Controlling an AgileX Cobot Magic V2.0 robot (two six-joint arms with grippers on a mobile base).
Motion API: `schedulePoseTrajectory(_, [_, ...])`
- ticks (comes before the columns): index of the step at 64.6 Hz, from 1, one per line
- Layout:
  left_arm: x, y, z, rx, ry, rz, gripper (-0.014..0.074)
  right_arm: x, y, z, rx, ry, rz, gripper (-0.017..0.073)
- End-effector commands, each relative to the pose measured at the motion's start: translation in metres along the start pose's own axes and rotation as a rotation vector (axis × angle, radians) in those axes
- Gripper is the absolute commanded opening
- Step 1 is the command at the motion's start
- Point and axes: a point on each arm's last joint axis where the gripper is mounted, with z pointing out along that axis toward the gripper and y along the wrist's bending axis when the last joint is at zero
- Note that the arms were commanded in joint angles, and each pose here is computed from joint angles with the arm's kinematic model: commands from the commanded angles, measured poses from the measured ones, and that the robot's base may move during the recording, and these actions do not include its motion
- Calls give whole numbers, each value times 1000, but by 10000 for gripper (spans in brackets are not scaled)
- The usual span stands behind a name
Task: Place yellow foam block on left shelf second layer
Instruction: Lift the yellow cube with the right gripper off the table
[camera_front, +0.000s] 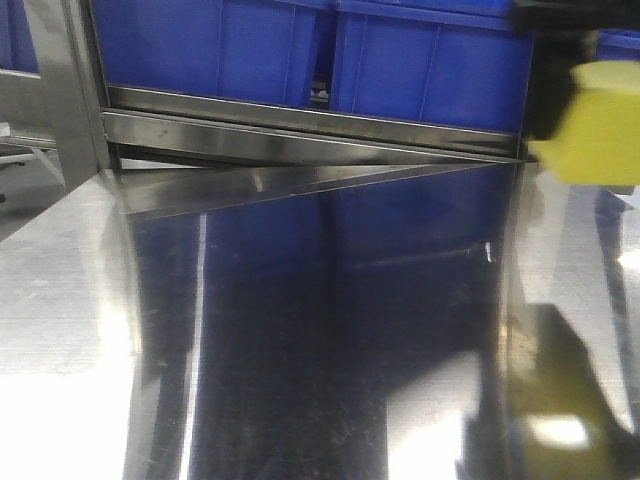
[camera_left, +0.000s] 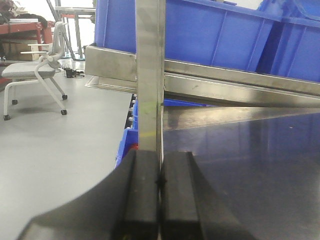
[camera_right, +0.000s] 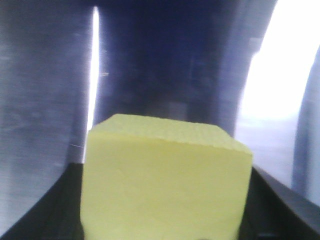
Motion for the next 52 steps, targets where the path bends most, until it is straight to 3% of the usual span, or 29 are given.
schedulePoseTrajectory(1, [1, -1, 1, 20, -56, -6, 136, 4, -22, -32, 12, -122, -21, 225])
schedulePoseTrajectory(9, [1, -1, 1, 20, -56, -6, 136, 29, -40, -50, 42, -166, -44, 225])
schedulePoseTrajectory(23, [1, -1, 1, 20, -56, -6, 136, 81, -51, -81, 25, -313, -62, 225])
schedulePoseTrajectory(52, [1, -1, 1, 20, -56, -6, 136, 164, -73, -164, 56, -822, -87, 225])
